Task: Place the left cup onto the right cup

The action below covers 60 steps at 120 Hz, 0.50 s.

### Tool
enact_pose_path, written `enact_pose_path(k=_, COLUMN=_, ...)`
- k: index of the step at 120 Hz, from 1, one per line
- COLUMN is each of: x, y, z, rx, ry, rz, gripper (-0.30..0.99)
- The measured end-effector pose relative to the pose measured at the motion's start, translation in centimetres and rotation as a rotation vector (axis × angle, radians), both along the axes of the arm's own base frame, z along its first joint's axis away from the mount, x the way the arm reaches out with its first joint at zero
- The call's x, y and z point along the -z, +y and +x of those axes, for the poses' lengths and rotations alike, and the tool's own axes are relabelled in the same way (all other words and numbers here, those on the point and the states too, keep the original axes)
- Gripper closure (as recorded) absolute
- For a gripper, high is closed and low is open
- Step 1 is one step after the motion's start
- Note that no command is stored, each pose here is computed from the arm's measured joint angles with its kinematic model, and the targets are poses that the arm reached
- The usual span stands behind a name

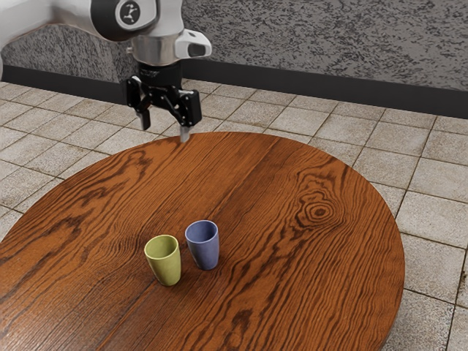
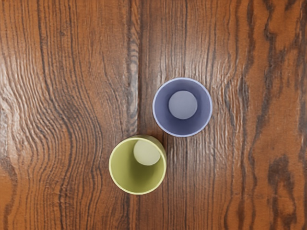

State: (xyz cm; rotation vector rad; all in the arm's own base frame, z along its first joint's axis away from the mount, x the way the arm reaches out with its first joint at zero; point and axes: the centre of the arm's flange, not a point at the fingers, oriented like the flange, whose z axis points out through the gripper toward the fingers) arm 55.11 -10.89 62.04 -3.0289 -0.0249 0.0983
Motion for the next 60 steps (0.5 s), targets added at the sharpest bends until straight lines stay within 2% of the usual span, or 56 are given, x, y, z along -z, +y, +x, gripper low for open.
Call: enact_pose_path(k=60, x=2.9, y=0.3, z=-0.6, rx=0.000, ry=0.020, rz=0.006, gripper=0.00)
